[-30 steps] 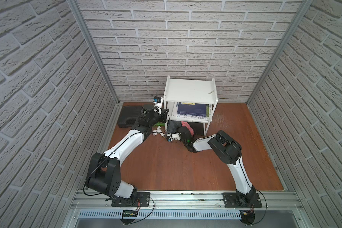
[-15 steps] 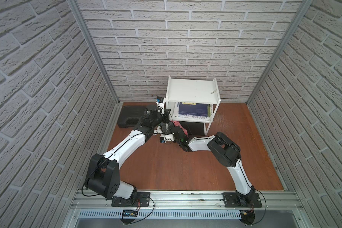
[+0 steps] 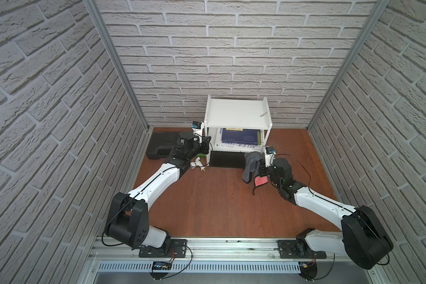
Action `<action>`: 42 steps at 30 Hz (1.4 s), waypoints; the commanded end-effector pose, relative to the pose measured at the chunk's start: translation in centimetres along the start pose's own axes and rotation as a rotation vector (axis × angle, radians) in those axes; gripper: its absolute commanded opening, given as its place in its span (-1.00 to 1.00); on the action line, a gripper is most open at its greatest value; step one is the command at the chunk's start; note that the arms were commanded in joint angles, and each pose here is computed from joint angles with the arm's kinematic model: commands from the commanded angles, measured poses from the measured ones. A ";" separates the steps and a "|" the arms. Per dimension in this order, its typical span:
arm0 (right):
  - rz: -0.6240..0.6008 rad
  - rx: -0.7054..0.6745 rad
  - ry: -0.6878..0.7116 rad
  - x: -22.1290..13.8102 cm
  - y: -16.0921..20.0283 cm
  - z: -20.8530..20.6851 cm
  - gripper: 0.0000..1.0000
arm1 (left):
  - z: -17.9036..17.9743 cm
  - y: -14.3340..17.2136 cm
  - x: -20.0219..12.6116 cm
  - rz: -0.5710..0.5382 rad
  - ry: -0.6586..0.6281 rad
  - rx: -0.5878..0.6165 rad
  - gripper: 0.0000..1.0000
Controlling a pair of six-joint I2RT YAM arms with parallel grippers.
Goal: Wipe the bookshelf clean with a cloth
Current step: Wipe the dust from the shelf.
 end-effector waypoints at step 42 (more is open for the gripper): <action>0.611 0.851 -0.455 21.2 3.1 3.4 -0.95 | 0.4 3.8 1.7 0.138 0.080 0.056 -1.00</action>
Point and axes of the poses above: each gripper's point midway between its finger pads, its own x axis out along the fingers, its own z axis along the line the jaws close on, y = z × x, the point moved 3 cm from there along -x, back along the fingers, and after that the axes turned 7 degrees about x, right-handed, at the moved point
